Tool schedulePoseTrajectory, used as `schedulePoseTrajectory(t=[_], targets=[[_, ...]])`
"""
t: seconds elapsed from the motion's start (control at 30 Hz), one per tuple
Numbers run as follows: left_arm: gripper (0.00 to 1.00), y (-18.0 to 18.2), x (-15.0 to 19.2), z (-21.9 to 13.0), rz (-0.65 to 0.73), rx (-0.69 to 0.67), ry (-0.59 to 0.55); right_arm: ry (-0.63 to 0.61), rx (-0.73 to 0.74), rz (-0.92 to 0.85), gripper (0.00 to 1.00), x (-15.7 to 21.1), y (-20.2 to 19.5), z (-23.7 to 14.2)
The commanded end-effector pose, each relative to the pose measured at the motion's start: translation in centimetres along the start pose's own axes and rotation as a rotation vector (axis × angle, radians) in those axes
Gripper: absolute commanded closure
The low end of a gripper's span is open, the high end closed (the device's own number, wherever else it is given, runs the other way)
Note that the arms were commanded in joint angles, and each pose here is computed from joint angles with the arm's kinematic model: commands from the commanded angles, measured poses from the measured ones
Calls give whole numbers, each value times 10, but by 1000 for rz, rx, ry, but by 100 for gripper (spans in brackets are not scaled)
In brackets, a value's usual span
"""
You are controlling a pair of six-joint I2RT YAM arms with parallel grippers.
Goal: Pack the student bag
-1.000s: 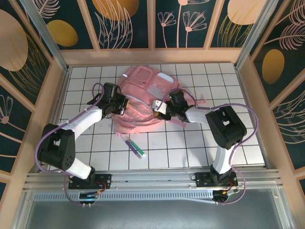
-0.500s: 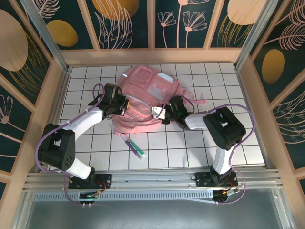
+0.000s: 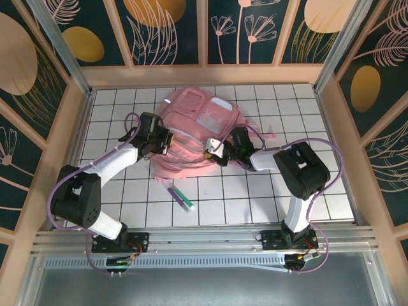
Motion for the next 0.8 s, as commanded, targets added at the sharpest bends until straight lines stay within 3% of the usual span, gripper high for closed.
schedulePoseTrajectory(t=[0.0,0.1,0.23,0.37,0.53,0.67,0.77], targets=[[100,2,28,-1,11,4,123,-96,71,28,87,-27,-16,-3],[100,1,28,-2,8,12,115,-103,168,84,100,-30,-25,-8],[100,-3,30,-1,21,21,116,-130,286,170,100,-41,-45,-27],[100,-19,42,5,103,3,118,-161,387,372,100,-52,-78,-63],[100,-27,78,17,120,31,161,27,350,622,100,-51,-83,-86],[100,-31,119,32,112,57,258,167,262,704,100,-44,-46,-100],[100,-31,134,47,97,58,262,278,210,770,100,-30,-14,-115]])
Point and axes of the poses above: each hand's point on the last joint's axis, 136 mm out from that joint toward the fingers, its own z axis out along the fingers, its own y axis along the line the jaws close on, x = y × z, the point moved 3 cm from there along -z, back along the fingers, and after that the axes turned 12 degrees about -z, right-handed, at the moved point
